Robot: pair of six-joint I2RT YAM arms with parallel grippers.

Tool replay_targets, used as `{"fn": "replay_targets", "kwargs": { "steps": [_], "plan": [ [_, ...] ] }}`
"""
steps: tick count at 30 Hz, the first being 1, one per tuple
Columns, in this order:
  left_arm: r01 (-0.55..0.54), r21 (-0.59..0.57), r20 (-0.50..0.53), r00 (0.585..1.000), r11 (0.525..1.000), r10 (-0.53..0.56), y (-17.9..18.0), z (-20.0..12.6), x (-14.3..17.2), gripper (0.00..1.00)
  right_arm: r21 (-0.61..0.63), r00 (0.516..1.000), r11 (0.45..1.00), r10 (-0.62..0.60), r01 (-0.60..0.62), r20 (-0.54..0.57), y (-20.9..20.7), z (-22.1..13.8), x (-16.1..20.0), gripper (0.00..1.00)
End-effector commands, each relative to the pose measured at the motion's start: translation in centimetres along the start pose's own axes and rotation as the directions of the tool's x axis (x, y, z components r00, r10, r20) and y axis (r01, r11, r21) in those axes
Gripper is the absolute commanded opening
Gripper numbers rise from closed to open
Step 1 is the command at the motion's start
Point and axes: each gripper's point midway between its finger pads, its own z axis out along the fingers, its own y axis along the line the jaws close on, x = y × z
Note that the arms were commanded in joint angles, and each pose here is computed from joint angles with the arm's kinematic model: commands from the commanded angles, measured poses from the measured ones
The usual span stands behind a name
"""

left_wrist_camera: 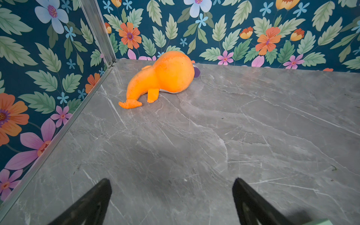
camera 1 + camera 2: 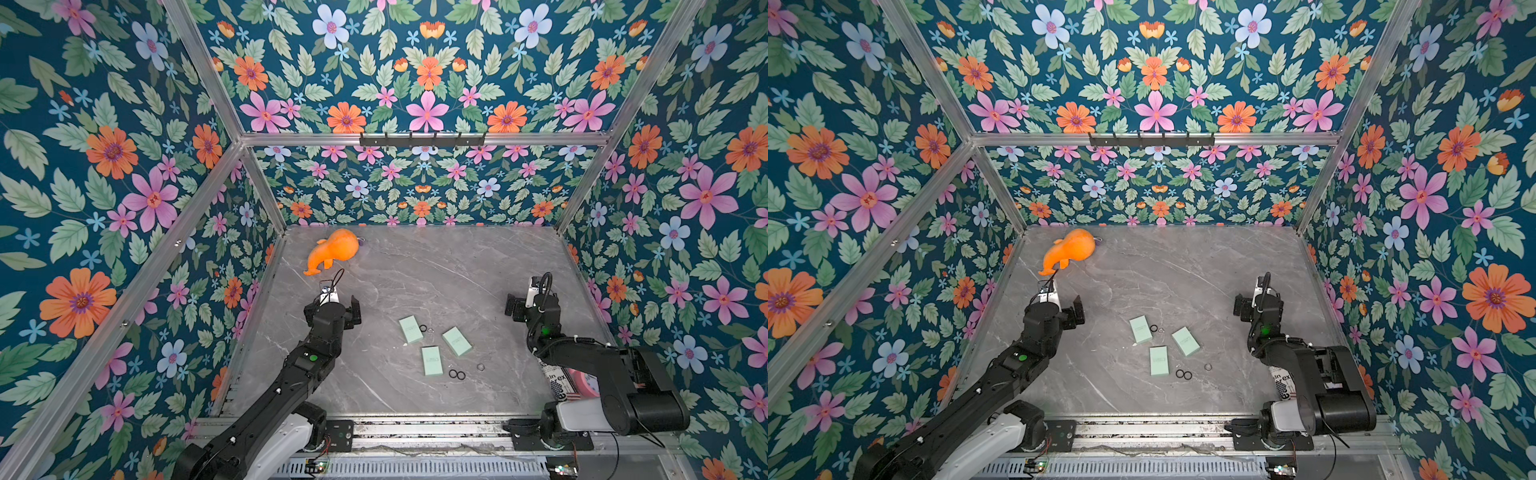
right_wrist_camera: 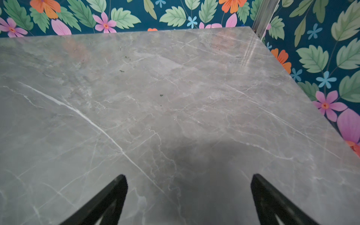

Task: Take the rings out of the lift-off lid box
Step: Reset both arms

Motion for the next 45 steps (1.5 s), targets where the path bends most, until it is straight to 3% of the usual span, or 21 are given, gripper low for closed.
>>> {"fn": "replay_targets", "kwargs": {
  "steps": [1, 3, 4, 5, 6, 9, 12, 21, 32, 40, 45],
  "plan": [
    [0.002, -0.003, 0.059, 0.998, 1.000, -0.002, -0.1, 0.3, -1.0, 1.00, -0.008, 0.994, 1.000, 0.023, -0.022, 0.106, -0.3, 0.1, -2.7, 1.00],
    [-0.006, -0.022, 0.077, 0.997, 1.000, 0.008, 0.1, 0.8, -0.7, 1.00, -0.005, 0.992, 0.997, 0.071, -0.071, 0.100, -1.1, -0.1, -2.0, 0.99],
    [-0.017, -0.029, 0.087, 0.996, 0.999, 0.020, 0.1, 1.1, -0.6, 1.00, 0.018, 0.978, 0.997, 0.075, -0.080, 0.196, -1.8, -0.4, -2.7, 1.00],
    [-0.030, -0.040, 0.088, 0.996, 0.999, 0.033, 0.1, 1.5, -0.5, 1.00, 0.033, 0.975, 0.997, 0.065, -0.073, 0.213, -1.9, -0.7, -2.3, 1.00],
    [-0.029, -0.057, 0.087, 0.996, 0.998, 0.033, 0.2, 1.8, -0.4, 1.00, 0.026, 0.983, 0.997, 0.072, -0.077, 0.167, -1.7, -0.8, -1.6, 1.00],
    [-0.026, -0.077, 0.084, 0.996, 0.997, 0.033, 0.2, 2.9, -0.4, 1.00, 0.060, 0.972, 0.993, 0.084, -0.099, 0.218, -2.5, -0.9, -2.3, 1.00],
    [0.007, -0.143, 0.069, 0.998, 0.990, 0.003, 1.7, 3.9, -0.1, 1.00, 0.076, 0.982, 0.991, 0.092, -0.106, 0.166, -2.6, -0.3, -1.9, 1.00],
    [0.068, -0.167, 0.116, 0.992, 0.984, -0.049, 4.8, 5.1, -0.9, 1.00, 0.078, 0.983, 0.992, 0.087, -0.101, 0.164, -2.6, -0.3, -1.9, 0.99],
    [-0.025, -0.132, 0.111, 0.993, 0.991, 0.040, 5.7, 6.3, 2.2, 1.00, 0.080, 0.983, 0.991, 0.089, -0.103, 0.163, -2.7, -0.3, -1.9, 1.00],
    [0.054, -0.102, 0.169, 0.985, 0.993, -0.036, 6.1, 7.6, 1.3, 1.00, 0.080, 0.983, 0.991, 0.088, -0.102, 0.162, -2.7, -0.3, -1.9, 1.00],
    [0.065, -0.093, 0.135, 0.989, 0.994, -0.052, 6.3, 8.8, 1.4, 1.00, 0.080, 0.983, 0.991, 0.089, -0.103, 0.163, -2.7, -0.3, -1.9, 1.00]
  ]
}}
